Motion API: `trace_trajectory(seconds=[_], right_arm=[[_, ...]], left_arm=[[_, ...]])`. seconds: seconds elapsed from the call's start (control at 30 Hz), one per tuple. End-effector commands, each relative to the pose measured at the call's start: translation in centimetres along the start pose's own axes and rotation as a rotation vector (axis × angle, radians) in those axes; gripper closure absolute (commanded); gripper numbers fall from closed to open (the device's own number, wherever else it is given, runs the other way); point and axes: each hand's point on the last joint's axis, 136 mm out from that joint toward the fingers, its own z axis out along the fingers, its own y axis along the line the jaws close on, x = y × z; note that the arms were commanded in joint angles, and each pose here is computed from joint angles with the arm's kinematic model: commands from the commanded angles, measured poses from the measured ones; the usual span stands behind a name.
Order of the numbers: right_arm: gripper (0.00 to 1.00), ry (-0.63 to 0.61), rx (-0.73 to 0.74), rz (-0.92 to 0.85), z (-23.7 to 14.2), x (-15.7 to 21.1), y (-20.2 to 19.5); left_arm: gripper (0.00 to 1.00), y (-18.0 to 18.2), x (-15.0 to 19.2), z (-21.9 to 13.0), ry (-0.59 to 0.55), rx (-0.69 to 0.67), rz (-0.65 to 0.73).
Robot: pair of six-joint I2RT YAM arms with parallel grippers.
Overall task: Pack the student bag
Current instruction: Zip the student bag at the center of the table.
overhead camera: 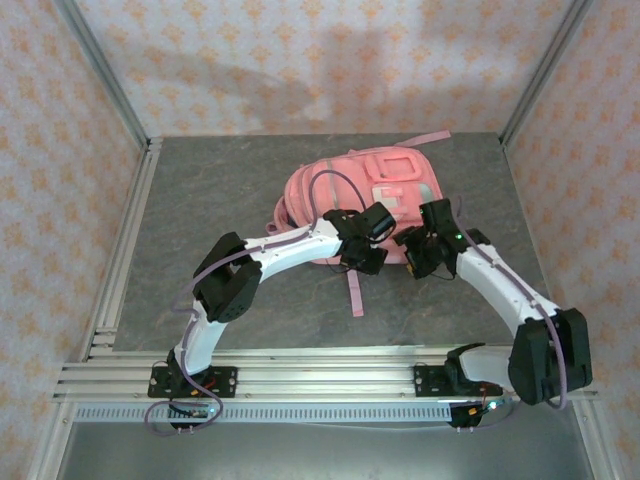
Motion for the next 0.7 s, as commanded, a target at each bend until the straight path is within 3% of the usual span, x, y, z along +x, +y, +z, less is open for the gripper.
trace_trajectory(seconds=[0.0, 0.1, 0.23, 0.33, 0.67], right_arm=[[0.35, 0.057, -0.156, 0.161, 1.4, 0.3, 3.2], [0.43, 0.030, -0.180, 0.156, 2.0, -0.4, 3.9], [0.81, -0.020, -0.141, 0.129, 2.9, -1.6, 3.5], [0.99, -0.046, -0.097, 0.111, 3.2, -2.3, 2.7], [1.00, -0.095, -0.034, 0.090, 2.8, -4.2, 1.2]], left_arm=[[1.00, -2.7, -0.8, -1.6, -0.031, 0.076, 0.024], [1.00, -3.0, -0.9, -2.0, -0.038, 0.082, 0.027], [1.00, -2.2, -0.5, -2.5, -0.041, 0.040, 0.046], [1.00, -0.3, 0.1, -2.8, -0.036, -0.036, 0.051], [1.00, 6.2, 1.6, -3.9, -0.025, -0.146, -0.038]])
